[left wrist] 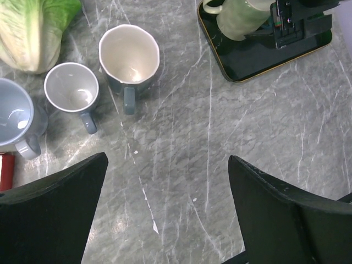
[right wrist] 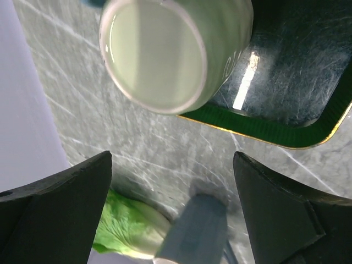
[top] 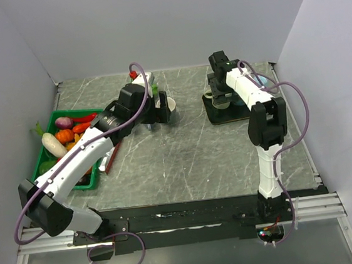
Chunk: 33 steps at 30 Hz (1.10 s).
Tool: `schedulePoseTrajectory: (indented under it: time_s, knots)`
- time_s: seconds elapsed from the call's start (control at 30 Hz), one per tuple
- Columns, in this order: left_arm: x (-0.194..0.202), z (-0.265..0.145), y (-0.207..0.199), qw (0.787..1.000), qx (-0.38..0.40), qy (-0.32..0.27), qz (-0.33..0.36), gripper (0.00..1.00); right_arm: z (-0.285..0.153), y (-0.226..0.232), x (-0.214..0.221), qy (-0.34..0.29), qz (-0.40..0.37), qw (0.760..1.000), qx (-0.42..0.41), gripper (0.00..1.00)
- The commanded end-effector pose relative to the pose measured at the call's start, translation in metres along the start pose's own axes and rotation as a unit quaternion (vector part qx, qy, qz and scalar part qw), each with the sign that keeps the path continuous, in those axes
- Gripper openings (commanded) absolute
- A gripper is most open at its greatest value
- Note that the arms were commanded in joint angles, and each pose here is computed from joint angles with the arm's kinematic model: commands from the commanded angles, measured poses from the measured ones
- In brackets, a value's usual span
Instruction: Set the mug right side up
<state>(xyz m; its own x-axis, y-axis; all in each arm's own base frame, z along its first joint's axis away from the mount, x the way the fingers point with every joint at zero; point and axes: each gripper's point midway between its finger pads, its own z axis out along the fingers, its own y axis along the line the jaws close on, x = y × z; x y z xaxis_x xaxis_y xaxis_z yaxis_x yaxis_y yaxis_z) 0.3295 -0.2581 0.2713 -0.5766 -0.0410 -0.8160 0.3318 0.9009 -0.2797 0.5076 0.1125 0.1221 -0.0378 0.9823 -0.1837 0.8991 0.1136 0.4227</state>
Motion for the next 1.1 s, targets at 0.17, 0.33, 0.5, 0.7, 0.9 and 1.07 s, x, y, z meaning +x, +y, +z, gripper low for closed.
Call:
schedulePoseTrajectory:
  time_s: [0.17,0.33,0.5,0.7,0.9,1.07]
  knots:
    - [-0.016,-0.009,0.005,1.000,0.010,-0.020,-0.019,0.96,0.010,0.014,-0.016,-0.061,0.063,0.996,0.008,0.88]
    - [-0.018,-0.010,0.011,0.999,0.008,-0.022,-0.023,0.96,0.008,0.015,-0.022,-0.080,0.065,0.994,0.025,0.82]
    - [-0.018,-0.008,0.017,0.999,0.005,-0.021,-0.025,0.96,0.012,0.001,-0.027,-0.091,0.075,0.992,0.052,0.76]
    - [-0.019,-0.007,0.026,0.999,0.002,-0.022,-0.033,0.96,0.021,-0.019,-0.033,-0.088,0.076,0.990,0.085,0.76]
    - [-0.015,-0.005,0.030,0.999,0.003,-0.016,-0.038,0.96,0.024,-0.039,-0.037,-0.095,0.067,0.988,0.105,0.77]
    - [-0.012,-0.004,0.032,0.999,0.005,-0.013,-0.045,0.96,0.018,-0.052,-0.046,-0.108,0.057,0.986,0.111,0.76]
